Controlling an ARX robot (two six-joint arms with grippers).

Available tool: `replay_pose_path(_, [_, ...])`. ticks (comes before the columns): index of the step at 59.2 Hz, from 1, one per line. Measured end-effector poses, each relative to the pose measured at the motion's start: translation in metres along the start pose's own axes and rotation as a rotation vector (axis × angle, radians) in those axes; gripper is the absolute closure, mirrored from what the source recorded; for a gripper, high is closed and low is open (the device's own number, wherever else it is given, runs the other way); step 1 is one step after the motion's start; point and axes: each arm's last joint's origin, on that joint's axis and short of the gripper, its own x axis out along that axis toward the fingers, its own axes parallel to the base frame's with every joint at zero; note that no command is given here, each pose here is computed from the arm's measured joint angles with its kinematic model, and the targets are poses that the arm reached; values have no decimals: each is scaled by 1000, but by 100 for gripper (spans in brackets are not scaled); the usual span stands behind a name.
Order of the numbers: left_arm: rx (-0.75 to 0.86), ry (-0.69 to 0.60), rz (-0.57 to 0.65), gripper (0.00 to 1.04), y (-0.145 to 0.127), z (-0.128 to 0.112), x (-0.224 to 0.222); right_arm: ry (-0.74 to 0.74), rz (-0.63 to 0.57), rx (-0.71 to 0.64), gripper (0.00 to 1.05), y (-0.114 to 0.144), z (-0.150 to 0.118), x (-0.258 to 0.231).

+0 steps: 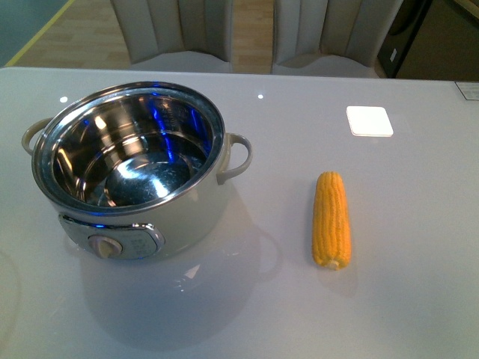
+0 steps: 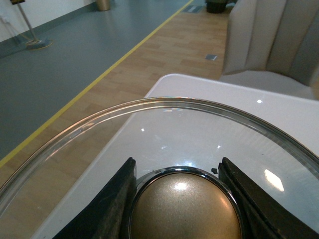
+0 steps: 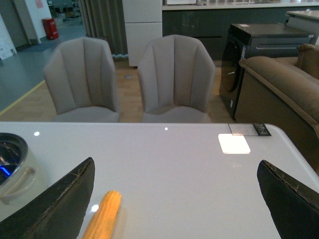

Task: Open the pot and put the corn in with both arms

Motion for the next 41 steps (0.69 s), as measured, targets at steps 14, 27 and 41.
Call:
replay_pose_path(14, [-11, 77, -3, 62, -1, -24, 1, 0, 0, 0, 9, 0, 0, 0])
replay_pose_path(27, [-21, 154, -19, 62, -3, -46, 1, 0, 0, 0, 9, 0, 0, 0])
replay_pose_path(41, [-29, 199, -33, 62, -4, -68, 14, 0, 0, 0, 9, 0, 0, 0])
